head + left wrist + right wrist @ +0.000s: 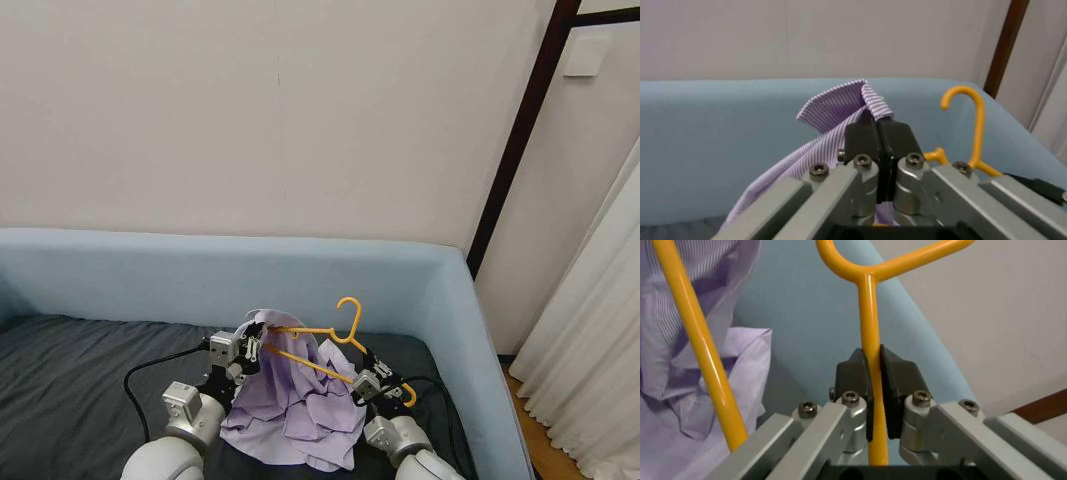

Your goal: Pick up the clothes from the sofa and hang them on the clothes hanger.

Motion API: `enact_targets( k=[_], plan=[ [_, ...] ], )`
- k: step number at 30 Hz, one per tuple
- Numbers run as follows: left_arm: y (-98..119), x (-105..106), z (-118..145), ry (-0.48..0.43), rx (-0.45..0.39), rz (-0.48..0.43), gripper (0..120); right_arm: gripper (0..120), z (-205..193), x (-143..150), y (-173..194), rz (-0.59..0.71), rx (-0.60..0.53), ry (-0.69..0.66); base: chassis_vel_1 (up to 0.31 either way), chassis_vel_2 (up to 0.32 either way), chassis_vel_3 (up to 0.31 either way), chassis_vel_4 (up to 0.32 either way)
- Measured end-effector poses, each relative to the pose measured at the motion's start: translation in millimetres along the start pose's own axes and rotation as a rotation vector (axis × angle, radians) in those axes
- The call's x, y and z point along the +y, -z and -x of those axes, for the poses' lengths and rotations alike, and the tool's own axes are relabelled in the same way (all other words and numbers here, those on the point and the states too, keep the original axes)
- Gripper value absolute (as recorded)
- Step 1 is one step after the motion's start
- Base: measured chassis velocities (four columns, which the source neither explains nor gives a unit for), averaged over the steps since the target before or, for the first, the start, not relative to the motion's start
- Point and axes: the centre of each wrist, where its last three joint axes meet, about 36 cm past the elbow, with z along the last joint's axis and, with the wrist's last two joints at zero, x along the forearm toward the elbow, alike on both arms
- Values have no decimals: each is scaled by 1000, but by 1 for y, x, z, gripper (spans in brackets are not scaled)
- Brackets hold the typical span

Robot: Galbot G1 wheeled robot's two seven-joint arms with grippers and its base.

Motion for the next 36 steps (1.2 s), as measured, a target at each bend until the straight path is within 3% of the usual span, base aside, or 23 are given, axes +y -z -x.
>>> enact_targets(
  k=[6,10,18,29,36],
  plan=[
    [-15,-16,1,-30,12,-25,0,4,16,6,12,21,-42,-2,0,0,0,0],
    [-26,-23,3,-40,18,-27,0,4,28,14,20,54,-140,-21,0,0,0,0],
    [-36,-19,5,-32,17,0,0,4,44,15,39,125,-227,-64,0,0,0,0],
    [-27,-12,12,-43,-23,4,0,4,51,27,36,142,-265,-97,0,0,0,0],
    [-53,-23,6,-71,5,31,0,4,56,31,48,175,-293,-117,0,0,0,0]
  ],
)
